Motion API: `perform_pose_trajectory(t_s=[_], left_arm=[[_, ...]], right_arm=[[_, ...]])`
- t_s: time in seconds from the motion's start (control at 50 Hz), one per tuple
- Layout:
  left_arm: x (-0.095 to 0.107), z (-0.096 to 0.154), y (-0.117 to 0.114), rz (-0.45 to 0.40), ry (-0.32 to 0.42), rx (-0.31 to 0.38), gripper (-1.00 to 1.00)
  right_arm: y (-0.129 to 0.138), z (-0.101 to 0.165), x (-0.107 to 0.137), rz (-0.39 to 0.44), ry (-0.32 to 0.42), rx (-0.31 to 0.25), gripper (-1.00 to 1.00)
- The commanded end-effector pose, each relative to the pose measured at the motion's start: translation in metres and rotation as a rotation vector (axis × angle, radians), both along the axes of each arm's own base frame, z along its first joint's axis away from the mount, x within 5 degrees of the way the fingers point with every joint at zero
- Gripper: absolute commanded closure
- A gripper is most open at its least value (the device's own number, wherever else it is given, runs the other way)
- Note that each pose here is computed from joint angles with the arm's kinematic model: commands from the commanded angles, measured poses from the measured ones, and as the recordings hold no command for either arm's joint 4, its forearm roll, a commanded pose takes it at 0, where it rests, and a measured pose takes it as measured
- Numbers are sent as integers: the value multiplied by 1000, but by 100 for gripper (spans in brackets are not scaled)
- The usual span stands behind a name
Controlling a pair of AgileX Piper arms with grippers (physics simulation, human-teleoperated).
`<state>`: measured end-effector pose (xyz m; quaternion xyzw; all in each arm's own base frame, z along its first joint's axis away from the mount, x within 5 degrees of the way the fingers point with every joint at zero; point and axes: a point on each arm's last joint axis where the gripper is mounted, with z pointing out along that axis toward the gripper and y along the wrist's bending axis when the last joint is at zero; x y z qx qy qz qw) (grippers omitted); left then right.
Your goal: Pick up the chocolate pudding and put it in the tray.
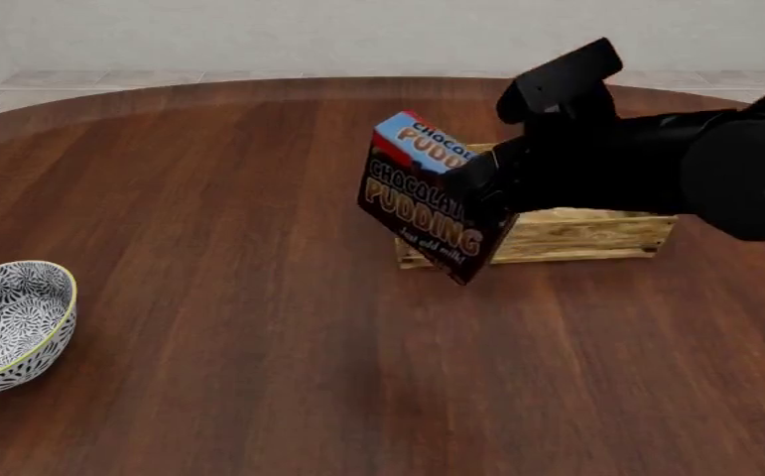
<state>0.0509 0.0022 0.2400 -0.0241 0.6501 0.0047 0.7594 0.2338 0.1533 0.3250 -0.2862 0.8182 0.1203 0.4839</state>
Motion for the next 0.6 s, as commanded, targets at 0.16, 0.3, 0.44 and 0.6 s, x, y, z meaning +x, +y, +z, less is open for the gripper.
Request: perform_pose_trajectory(t_s=[0.16, 0.3, 0.44, 0.6], left_arm=[[-1, 3, -1, -10, -7, 3, -100], [0, 2, -1, -13, -8, 2, -100], [0, 1, -1, -15, -8, 1, -100], [0, -1, -1, -16, -10, 1, -100]], right_arm=[[-24, 20, 40, -139, -14, 8, 100], [-27, 28, 46, -154, -32, 13, 100], [-35, 36, 58, -192, -46, 18, 100], [-37, 42, 64, -204, -55, 20, 100]])
